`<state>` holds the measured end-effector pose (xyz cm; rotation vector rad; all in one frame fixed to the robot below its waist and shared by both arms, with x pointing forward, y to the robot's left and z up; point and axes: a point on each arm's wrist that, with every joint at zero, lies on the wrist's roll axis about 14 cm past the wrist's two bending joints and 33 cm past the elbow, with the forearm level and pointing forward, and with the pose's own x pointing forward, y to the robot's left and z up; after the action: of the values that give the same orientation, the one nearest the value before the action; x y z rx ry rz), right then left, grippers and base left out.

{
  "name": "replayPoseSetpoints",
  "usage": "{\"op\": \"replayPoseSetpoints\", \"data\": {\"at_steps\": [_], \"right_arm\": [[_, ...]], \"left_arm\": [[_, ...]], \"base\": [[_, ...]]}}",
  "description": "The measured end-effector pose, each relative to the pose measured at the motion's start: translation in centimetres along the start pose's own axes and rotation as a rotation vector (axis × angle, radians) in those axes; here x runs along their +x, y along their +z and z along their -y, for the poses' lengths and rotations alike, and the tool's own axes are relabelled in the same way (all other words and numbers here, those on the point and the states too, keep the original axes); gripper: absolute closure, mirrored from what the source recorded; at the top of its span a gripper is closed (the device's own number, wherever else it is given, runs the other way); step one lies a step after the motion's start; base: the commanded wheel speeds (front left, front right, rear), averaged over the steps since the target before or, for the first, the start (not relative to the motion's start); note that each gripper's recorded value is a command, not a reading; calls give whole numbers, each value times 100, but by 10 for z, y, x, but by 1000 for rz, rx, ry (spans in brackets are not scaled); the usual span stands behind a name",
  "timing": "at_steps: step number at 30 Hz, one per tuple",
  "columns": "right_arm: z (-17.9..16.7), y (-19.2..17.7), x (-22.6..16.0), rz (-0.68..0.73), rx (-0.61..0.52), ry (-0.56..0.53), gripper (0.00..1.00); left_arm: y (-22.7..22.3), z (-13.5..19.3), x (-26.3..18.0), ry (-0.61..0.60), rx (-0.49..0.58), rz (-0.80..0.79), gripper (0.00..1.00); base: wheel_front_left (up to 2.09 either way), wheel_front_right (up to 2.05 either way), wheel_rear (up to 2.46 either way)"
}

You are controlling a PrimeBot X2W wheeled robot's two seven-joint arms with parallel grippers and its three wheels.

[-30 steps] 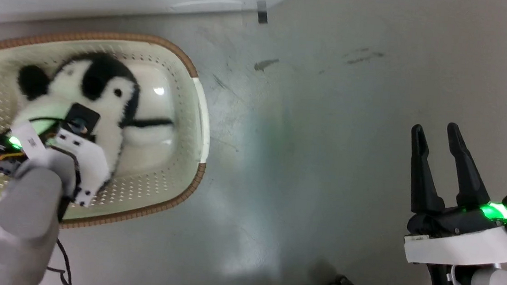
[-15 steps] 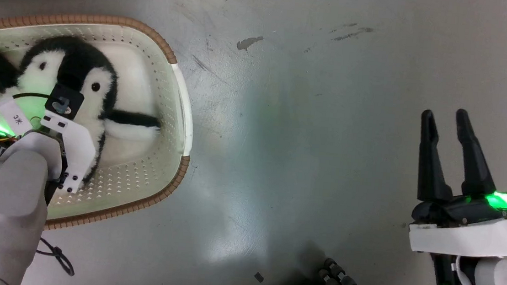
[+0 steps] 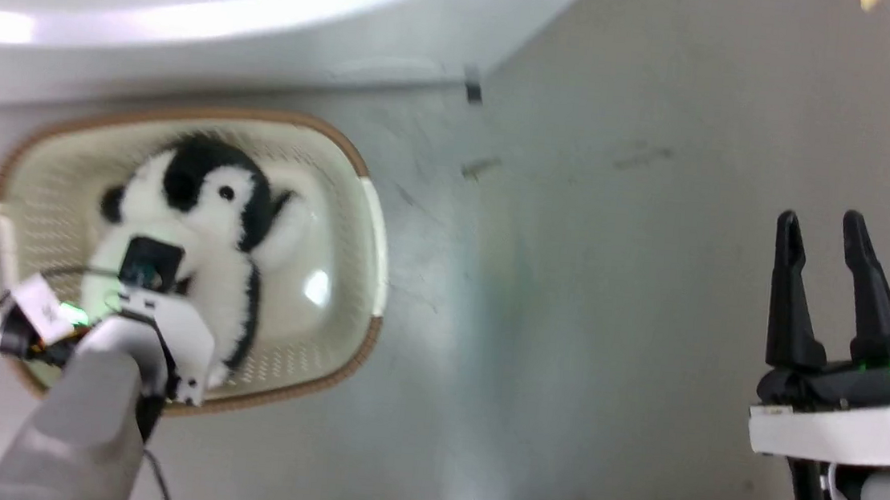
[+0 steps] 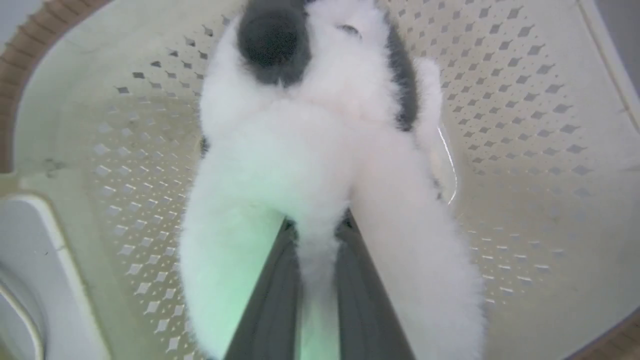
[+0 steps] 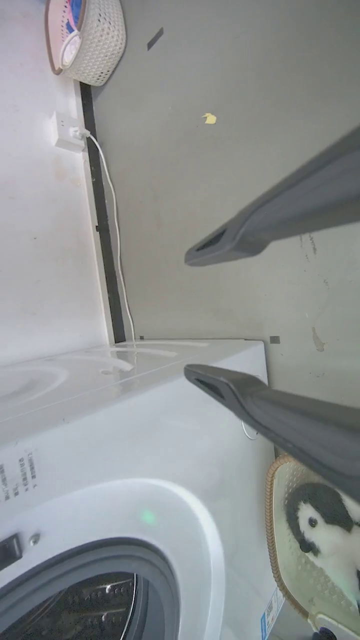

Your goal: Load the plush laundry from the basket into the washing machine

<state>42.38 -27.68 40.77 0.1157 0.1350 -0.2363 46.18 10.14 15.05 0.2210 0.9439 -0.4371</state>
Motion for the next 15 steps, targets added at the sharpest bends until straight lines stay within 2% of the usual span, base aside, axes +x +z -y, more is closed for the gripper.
{"op": "replayPoseSetpoints", "data": {"at_steps": [9,15], "right_arm": [[-10,44,-27,106,3,37,0],[-27,70,-45,179,25,96,0]], "left_arm": [[56,-3,-81,45,-40,270,100],[91,2,-150,77,-17,493,100]], "base": [[0,0,0],[0,0,0]]}}
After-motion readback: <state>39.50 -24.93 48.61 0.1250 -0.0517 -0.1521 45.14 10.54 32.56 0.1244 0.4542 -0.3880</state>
